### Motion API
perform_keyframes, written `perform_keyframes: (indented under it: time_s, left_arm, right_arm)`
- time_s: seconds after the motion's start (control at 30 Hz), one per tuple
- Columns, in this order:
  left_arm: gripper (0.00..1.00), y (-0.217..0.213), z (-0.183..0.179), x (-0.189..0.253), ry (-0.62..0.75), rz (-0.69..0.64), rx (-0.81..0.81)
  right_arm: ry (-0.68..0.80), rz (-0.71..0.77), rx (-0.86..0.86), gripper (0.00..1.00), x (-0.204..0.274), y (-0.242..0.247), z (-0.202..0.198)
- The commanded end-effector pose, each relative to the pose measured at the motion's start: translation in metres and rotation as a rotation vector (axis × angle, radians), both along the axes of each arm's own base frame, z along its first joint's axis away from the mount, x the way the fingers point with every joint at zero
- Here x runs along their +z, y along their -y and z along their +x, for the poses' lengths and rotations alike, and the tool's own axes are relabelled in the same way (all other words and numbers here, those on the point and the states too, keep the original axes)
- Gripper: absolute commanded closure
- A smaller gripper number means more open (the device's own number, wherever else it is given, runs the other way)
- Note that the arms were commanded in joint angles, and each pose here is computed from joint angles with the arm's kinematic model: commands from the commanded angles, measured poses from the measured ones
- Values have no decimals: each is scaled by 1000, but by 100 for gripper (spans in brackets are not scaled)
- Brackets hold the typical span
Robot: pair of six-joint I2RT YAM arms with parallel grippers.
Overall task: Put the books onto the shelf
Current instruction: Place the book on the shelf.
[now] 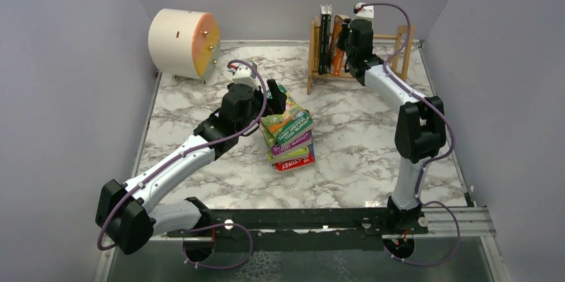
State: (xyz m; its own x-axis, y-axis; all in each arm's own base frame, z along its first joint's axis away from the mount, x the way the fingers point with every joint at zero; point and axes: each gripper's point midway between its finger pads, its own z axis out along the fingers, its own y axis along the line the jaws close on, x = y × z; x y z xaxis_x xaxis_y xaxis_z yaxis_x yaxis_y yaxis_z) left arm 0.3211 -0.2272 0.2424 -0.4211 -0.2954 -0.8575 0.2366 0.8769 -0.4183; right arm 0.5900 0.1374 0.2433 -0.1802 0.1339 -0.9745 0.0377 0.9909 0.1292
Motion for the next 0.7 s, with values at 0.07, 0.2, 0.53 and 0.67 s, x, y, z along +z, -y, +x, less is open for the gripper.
perform_keyframes:
  time_s: [0.07,0.2,0.53,0.67]
  left_arm:
    - [2,-2,1,-2,-1,-1,10]
    - [2,-1,2,-3,-1,1,8]
    - [2,-1,2,-3,-3,3,9]
    - [2,-1,3,-5,-6,8,11]
  right_arm:
    - [112,8,-21,99,29,2,-14]
    - [117,-15,-29,99,25,0,-12]
    - [124,-33,-41,99,20,-9,1]
    - [153,-43,-52,99,22,-10,3]
